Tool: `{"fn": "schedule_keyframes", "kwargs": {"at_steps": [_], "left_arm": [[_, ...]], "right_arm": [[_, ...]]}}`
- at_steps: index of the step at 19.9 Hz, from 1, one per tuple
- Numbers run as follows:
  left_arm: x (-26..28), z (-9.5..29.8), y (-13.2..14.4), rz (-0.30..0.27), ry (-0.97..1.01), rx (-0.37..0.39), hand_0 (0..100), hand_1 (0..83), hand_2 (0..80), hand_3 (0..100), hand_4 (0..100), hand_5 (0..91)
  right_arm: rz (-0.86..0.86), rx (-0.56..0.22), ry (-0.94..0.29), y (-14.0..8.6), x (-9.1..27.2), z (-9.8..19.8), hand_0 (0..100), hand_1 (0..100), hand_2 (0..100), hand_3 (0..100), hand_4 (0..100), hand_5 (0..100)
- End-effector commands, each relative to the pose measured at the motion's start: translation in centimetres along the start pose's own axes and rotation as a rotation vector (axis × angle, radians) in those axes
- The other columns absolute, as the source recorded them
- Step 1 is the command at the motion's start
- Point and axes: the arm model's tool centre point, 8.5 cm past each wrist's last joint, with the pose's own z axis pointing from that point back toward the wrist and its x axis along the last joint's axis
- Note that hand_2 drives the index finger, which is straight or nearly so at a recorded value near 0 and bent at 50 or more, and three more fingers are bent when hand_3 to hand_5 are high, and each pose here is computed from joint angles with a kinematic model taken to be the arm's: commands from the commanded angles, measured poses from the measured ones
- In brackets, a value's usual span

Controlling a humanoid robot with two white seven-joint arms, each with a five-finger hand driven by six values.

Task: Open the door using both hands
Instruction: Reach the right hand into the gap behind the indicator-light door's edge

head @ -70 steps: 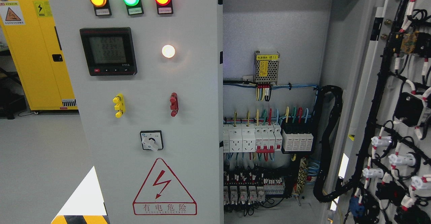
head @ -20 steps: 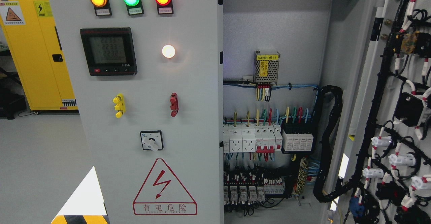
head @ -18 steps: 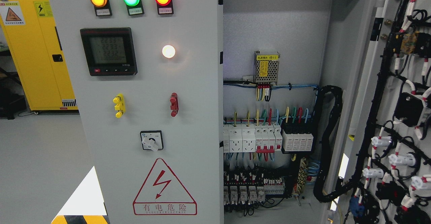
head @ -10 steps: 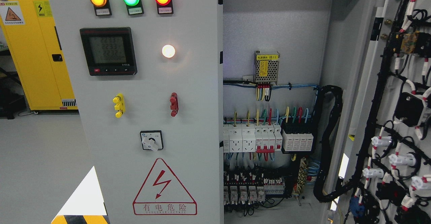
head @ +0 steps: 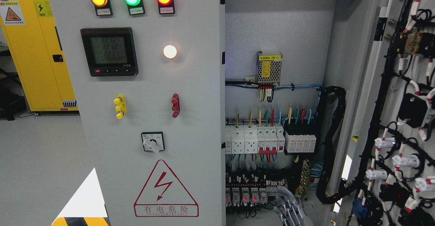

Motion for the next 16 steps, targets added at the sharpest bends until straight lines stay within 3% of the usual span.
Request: {"fn": "schedule_keyframes", "kwargs": {"at_steps": [1, 16], "left_arm": [[0.0, 0.0, -0.1, 0.003, -0.001, -0.005, 0, 0.0, 0.0, 0, 0, 0.0], [0.0, 0.0, -0.2, 0.004, -0.001, -0.007, 0, 0.0, 0.0, 0, 0, 0.0]], "right_arm": [[0.013, 0.056, -0.092, 1.6, 3.4, -5.2, 22, 1, 0, 0, 0, 0], [0.058, 0.041, 0.027, -0.9, 2.1, -14.4, 22, 1, 0, 0, 0, 0]]}}
